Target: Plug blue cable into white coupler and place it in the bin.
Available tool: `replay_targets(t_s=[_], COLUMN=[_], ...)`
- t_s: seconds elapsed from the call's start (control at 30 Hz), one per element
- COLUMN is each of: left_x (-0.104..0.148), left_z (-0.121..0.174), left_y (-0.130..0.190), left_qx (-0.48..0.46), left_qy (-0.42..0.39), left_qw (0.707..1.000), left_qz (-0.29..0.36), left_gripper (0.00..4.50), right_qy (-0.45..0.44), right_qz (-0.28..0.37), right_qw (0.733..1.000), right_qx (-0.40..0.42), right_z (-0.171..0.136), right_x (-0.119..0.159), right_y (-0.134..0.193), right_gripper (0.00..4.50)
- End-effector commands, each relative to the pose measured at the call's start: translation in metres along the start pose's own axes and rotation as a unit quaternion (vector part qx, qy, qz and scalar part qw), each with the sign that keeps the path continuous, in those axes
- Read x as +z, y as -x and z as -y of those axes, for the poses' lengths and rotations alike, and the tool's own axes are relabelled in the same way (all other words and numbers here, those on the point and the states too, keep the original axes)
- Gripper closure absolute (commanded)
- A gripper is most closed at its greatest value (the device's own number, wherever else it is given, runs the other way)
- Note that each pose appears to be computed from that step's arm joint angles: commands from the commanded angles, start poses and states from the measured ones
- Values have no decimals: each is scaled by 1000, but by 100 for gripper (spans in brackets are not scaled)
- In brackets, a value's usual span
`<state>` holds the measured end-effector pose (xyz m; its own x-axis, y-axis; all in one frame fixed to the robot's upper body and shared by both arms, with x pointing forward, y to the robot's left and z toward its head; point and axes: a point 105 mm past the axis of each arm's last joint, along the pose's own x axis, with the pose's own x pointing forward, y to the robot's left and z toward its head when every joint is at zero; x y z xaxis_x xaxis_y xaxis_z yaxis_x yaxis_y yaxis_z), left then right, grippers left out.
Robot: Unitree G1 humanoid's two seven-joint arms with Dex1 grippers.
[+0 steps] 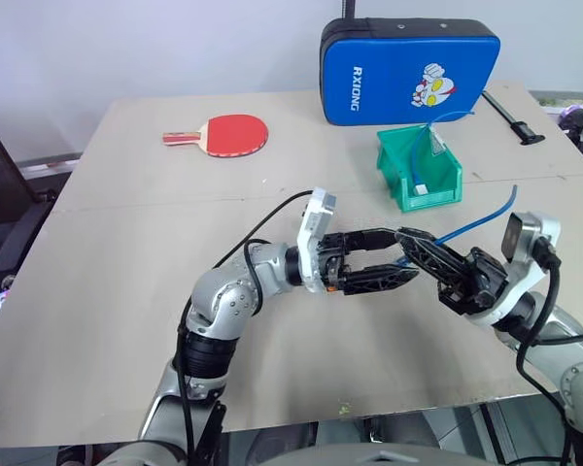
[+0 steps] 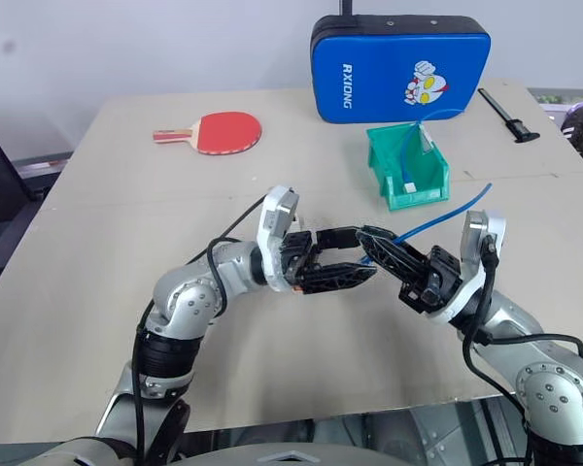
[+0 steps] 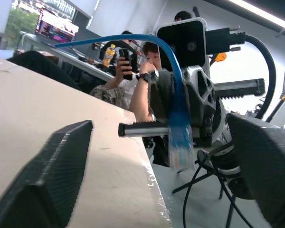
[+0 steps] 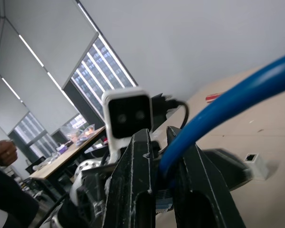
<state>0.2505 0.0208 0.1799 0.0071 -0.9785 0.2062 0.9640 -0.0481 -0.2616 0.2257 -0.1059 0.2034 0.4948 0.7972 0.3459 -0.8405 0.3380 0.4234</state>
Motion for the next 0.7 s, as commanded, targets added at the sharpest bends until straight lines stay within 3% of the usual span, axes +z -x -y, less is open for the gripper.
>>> replay_targets(t_s=[0.03,0.13,0.2,0.3,0.43,0.53,0.7], left_x=[11,5,-2,-16,-32,-30,-34], left_z=[4,-13,-31,-38,-54,-73,-93], left_y=[18,44,69,87,105,108,102], left_qx=[42,162,283,378,466,505,534], left_qy=[-36,-88,-144,-215,-282,-341,-359], left_qw=[998,983,948,900,837,790,762], left_qz=[11,6,2,-21,-55,-70,-70], left_gripper=[10,10,10,10,10,10,10], right_qy=[39,87,130,173,207,216,220], right_qz=[17,14,7,10,0,-8,-8], right_qw=[999,995,990,983,977,975,974], right_qx=[-9,-41,-58,-64,-56,-51,-45], right_z=[3,17,25,30,34,37,38], right_x=[14,17,17,18,17,14,14], right_y=[2,8,9,4,-4,-8,-10], right_gripper=[450,450,450,450,450,450,450])
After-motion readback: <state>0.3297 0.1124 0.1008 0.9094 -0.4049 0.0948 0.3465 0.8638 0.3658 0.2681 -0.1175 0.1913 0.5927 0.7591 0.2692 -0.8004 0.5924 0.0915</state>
